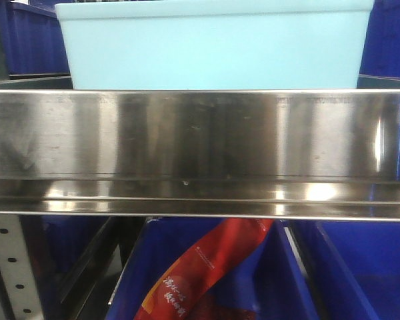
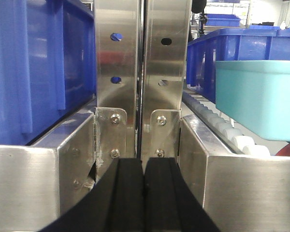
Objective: Fetch blue bin and place on conveyor start
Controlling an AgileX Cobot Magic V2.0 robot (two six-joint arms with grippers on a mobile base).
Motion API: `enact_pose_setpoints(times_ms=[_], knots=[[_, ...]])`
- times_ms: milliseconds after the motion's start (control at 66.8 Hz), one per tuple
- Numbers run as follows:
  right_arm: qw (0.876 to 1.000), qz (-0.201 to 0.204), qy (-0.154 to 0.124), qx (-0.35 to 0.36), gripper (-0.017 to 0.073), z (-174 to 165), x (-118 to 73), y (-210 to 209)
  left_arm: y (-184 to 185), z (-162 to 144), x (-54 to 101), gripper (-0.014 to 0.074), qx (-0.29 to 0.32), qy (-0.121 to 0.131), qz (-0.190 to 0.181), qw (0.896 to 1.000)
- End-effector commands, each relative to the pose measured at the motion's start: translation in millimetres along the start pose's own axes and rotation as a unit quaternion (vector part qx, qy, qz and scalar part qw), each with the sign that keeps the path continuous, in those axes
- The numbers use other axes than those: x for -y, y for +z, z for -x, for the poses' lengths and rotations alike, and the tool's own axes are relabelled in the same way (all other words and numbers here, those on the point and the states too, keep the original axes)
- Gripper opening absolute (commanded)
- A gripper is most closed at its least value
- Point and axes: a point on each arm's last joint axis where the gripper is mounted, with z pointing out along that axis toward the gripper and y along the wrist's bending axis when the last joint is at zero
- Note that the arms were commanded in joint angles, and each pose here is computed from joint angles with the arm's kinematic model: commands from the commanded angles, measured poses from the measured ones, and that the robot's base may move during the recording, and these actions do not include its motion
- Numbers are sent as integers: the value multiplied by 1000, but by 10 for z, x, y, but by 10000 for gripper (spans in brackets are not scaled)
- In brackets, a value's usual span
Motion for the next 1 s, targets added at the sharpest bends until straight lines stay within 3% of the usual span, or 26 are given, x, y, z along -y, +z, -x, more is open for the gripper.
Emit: enact_pose_setpoints(times_ms=[0,599,809,989], knots=[[1000,2,-4,7,-162,13,-2,-2,-3,25,3,-111,10,-1,-3,1000],[1000,2,-4,7,-162,13,-2,-2,-7,90,7,-111,46,-1,-5,999],[999,1,-4,48,-162,88,-2,-6,-8,102,7,-111,53,-1,-5,999],[995,1,-3,102,-162,185,-1,-21,-33,239,14,-111,129,-1,-9,992]])
